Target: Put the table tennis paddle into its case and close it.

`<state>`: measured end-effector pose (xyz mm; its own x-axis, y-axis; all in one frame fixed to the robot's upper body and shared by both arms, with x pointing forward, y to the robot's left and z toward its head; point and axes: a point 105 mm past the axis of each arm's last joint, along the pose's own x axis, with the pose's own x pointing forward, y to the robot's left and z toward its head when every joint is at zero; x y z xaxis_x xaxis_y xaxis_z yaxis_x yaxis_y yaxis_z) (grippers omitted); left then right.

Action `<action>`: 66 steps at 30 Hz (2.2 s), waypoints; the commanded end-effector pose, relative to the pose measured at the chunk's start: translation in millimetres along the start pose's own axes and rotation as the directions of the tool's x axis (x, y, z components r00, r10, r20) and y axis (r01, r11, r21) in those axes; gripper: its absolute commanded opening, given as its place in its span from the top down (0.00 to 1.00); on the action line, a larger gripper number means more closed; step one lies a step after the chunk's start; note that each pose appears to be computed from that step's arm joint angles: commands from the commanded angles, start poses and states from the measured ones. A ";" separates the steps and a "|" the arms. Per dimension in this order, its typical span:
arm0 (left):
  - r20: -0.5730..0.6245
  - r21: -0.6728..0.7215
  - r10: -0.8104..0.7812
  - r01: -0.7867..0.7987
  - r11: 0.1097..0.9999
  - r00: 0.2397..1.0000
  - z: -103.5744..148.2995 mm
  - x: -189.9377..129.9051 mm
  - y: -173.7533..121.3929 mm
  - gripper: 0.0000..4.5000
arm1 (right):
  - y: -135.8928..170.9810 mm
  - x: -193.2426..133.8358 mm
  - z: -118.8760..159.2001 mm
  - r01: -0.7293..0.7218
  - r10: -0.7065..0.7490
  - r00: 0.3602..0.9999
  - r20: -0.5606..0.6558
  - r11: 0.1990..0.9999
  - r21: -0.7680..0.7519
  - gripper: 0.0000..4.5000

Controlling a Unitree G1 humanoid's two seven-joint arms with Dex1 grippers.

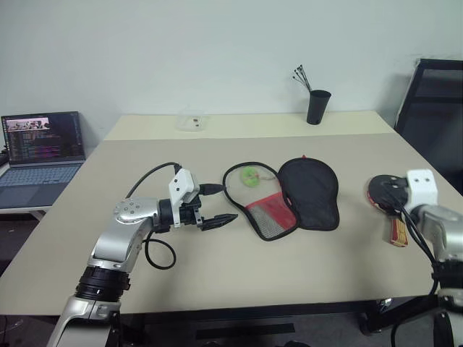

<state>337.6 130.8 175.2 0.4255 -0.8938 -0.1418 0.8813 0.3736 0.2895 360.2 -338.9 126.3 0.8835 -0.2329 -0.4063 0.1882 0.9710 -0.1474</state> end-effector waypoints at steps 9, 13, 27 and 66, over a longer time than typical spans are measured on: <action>0.036 0.056 -0.027 0.025 0.998 0.999 12.3 8.0 3.0 0.00 | 0.5 -3.5 -9.6 0.041 -0.039 0.999 -0.024 0.993 0.110 0.14; 0.034 0.059 -0.017 0.015 0.998 0.999 12.4 5.8 4.3 0.00 | 3.4 2.1 -11.5 0.037 -0.032 0.999 -0.040 0.991 0.131 0.14; 0.020 0.059 0.001 -0.002 0.998 1.000 11.9 0.6 2.0 0.00 | -1.2 11.9 -18.2 0.070 -0.054 0.996 -0.076 0.972 0.223 0.76; 0.013 0.055 0.014 -0.015 0.998 1.000 9.0 -1.0 -0.8 0.00 | 195.7 -10.6 50.9 -0.342 0.316 0.936 0.153 0.920 0.192 0.76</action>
<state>336.6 128.1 170.3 0.4298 -0.8903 -0.1504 0.8776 0.3727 0.3014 404.1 -143.0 124.4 0.9198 0.1004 -0.3793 -0.0299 0.9818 0.1875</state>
